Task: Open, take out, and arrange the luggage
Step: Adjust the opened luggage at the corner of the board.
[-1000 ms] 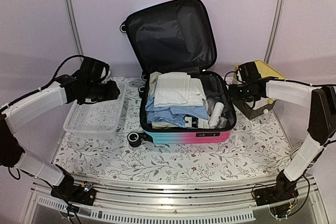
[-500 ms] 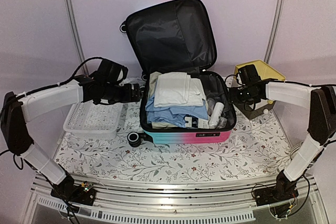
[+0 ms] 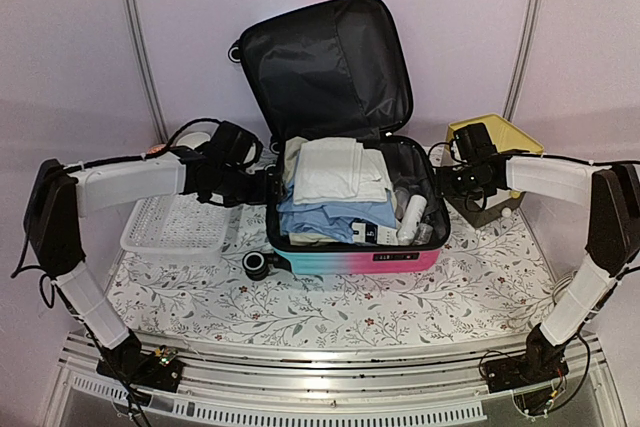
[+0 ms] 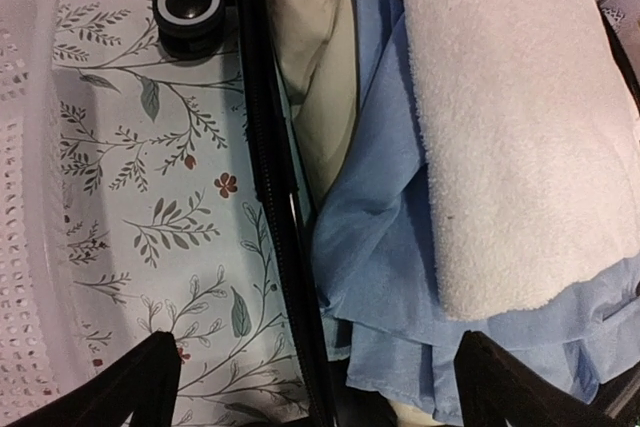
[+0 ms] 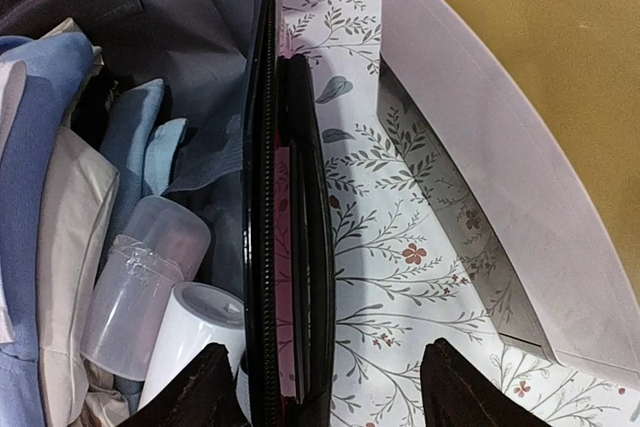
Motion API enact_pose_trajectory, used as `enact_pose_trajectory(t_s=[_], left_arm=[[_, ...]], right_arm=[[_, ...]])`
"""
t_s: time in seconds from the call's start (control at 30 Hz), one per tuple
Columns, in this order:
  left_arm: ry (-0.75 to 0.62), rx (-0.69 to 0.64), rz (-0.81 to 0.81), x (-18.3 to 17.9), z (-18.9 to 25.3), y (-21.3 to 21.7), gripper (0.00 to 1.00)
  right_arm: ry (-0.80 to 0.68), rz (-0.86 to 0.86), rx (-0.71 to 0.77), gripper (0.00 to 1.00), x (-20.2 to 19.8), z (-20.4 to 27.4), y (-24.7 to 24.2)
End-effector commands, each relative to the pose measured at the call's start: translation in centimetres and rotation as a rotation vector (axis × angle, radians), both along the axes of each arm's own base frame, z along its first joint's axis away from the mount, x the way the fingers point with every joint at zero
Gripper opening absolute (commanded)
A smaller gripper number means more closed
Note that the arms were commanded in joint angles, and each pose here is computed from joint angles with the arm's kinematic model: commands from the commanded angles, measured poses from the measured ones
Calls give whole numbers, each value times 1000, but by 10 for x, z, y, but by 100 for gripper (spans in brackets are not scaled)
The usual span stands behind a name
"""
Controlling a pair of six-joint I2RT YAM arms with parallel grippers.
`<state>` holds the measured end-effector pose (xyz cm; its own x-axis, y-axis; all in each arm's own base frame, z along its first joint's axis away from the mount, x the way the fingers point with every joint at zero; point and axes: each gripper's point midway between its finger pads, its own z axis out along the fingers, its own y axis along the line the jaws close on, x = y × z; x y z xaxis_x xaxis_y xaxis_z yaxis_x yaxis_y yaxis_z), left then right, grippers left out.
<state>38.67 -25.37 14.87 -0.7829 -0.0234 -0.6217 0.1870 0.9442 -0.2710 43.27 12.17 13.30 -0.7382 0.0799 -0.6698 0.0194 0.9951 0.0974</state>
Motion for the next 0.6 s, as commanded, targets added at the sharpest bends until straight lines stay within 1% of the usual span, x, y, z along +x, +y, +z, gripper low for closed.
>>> enact_pose_trajectory(t_s=[0.0, 0.3, 0.57], left_arm=[[-25, -13, -10, 7, 8, -10, 98], [8, -5, -34, 11, -7, -19, 97], [13, -12, -57, 14, -8, -25, 97]], right_arm=[[12, -8, 13, 67, 4, -4, -1], [19, -2, 13, 69, 7, -7, 1], [30, -3, 6, 69, 7, -12, 1]])
